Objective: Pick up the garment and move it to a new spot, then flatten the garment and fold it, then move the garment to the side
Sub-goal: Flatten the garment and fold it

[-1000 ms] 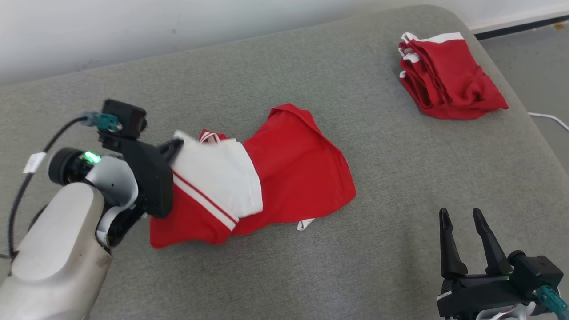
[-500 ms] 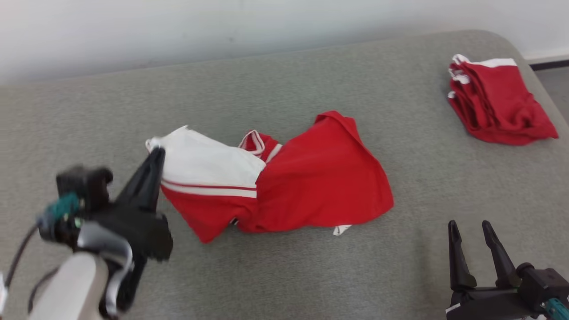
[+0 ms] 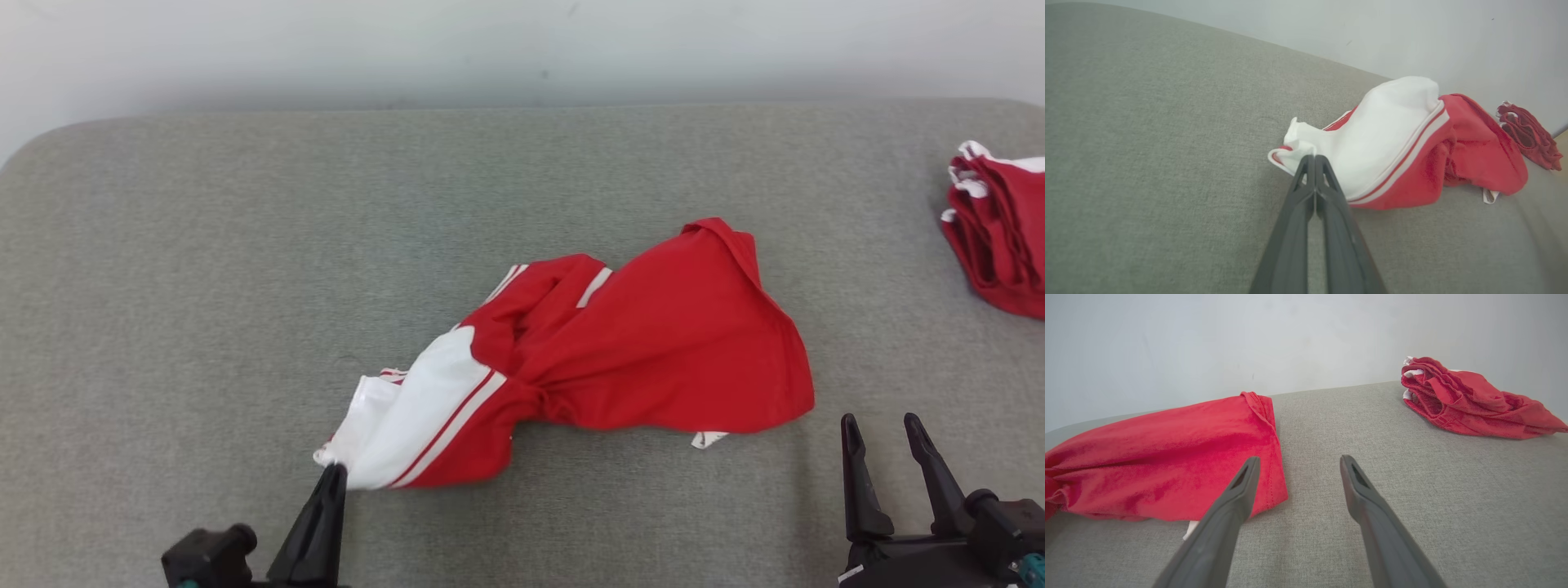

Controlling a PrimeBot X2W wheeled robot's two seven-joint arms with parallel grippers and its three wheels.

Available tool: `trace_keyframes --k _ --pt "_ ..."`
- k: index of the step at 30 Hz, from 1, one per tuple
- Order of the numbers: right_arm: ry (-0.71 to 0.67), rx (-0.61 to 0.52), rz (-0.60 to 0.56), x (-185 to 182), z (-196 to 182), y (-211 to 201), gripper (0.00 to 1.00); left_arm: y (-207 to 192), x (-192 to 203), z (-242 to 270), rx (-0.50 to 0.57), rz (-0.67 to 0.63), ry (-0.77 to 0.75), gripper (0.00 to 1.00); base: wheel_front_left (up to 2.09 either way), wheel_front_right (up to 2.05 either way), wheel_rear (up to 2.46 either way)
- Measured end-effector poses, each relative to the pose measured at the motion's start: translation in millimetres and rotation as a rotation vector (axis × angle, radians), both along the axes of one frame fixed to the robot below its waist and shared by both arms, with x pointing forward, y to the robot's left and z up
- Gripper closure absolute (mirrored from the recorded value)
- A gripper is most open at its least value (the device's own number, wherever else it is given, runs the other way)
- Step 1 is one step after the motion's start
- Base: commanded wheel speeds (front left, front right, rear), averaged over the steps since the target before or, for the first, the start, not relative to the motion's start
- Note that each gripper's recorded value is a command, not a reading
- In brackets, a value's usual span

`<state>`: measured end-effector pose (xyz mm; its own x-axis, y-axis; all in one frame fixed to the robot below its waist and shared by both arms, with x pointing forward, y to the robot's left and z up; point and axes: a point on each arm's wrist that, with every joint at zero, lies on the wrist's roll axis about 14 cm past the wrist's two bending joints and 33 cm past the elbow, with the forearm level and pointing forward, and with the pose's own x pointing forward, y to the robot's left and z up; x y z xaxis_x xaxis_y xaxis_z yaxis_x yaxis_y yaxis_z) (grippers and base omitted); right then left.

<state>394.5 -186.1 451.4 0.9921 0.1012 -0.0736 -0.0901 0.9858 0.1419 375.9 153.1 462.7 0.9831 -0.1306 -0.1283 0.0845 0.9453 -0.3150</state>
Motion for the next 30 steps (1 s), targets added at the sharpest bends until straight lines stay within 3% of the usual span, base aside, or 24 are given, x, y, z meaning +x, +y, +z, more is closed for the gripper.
trace_keyframes --k 10,11,12,13,23,30 --pt "-0.010 0.001 0.040 1.9 3.7 12.7 0.00 13.4 -38.1 -45.5 -0.014 0.072 0.125 1.00 0.00 0.00 0.00" --pt "-0.011 0.001 0.040 1.3 4.2 12.8 0.00 12.5 -38.9 -46.1 -0.021 0.073 0.124 0.88 0.00 0.00 0.00" --pt "-0.013 0.001 0.040 0.9 5.0 12.5 0.00 11.8 -38.4 -44.7 -0.021 0.074 0.118 0.55 0.00 0.00 0.00" --pt "-0.015 0.001 0.040 0.5 5.9 12.4 0.00 12.3 -36.7 -41.7 -0.017 0.076 0.105 0.00 0.00 0.00 0.00" --pt "-0.025 0.003 0.033 -7.7 10.2 11.0 0.00 30.0 -4.4 31.9 0.074 0.115 -0.164 0.00 0.00 0.00 0.00" --pt "-0.031 0.004 0.012 -17.5 13.4 4.8 0.00 33.6 3.3 56.0 0.112 0.113 -0.255 0.00 0.00 0.00 0.00"
